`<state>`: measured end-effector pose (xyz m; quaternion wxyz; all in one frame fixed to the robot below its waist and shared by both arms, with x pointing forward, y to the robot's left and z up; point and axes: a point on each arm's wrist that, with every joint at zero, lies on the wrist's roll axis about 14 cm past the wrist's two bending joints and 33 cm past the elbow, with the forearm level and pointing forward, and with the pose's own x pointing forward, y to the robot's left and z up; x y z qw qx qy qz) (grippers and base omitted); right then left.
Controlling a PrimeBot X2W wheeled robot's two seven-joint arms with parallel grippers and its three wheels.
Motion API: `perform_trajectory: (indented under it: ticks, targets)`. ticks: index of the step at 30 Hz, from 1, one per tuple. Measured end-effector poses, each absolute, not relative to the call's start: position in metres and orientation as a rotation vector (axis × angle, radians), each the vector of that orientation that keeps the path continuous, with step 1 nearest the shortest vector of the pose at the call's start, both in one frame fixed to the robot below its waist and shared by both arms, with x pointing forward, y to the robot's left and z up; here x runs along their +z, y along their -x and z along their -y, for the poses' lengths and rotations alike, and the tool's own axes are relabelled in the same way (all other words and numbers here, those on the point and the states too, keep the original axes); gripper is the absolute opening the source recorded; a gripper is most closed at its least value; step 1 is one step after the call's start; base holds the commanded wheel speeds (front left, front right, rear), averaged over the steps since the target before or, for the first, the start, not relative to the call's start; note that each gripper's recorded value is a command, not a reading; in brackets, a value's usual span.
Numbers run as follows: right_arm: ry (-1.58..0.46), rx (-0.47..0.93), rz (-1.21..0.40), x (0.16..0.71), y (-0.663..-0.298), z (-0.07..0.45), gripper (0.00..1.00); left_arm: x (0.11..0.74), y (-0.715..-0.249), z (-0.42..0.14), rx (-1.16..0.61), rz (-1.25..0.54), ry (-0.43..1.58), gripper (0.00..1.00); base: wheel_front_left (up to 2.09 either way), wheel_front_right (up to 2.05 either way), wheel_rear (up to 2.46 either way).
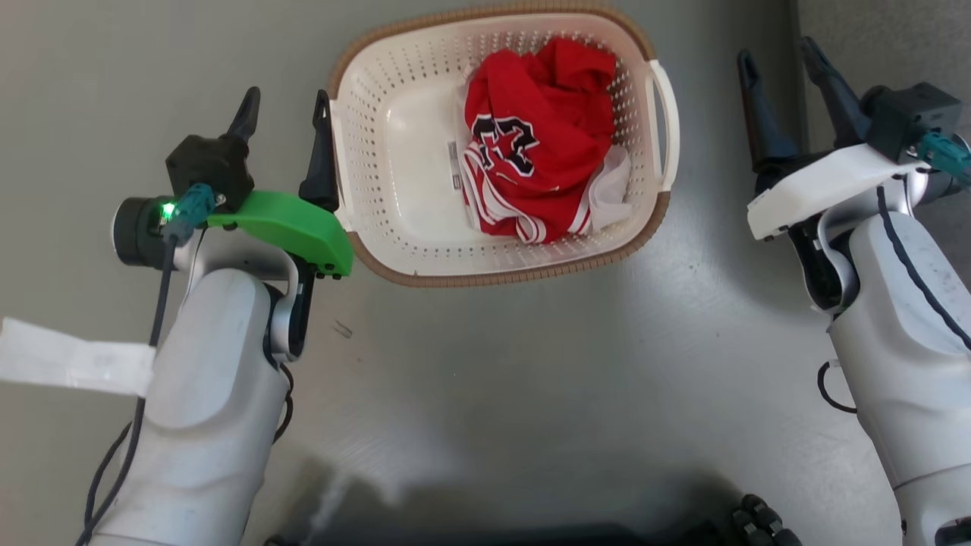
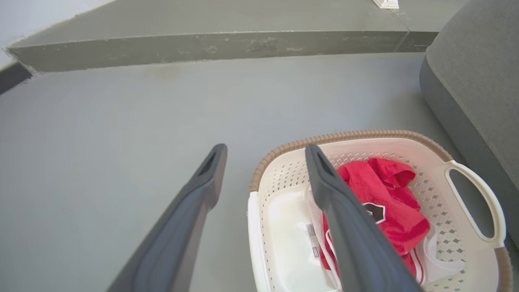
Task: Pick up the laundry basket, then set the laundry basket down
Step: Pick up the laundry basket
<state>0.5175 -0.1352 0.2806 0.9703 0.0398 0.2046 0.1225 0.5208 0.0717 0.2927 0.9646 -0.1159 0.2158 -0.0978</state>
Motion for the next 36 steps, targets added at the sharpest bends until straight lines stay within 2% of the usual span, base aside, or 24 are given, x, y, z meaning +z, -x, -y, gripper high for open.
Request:
perform_trajectory:
  ticks: [7,25,36]
  targets:
    - [-0.074,0.269,-0.535,0.24,-0.501,0.128,1.0,0.249,-0.509,-0.063,-0.222,-0.593,0.264,1.0,0.0,0.0,0.0]
    - [-0.057,0.309,-0.754,0.185,-0.469,0.117,1.0,0.188,-0.487,-0.053,-0.249,-0.871,0.289,1.0,0.0,0.0,0.0]
    - [-0.044,0.34,-0.792,0.17,-0.477,0.108,1.0,0.164,-0.486,-0.052,-0.249,-0.957,0.291,1.0,0.0,0.0,0.0]
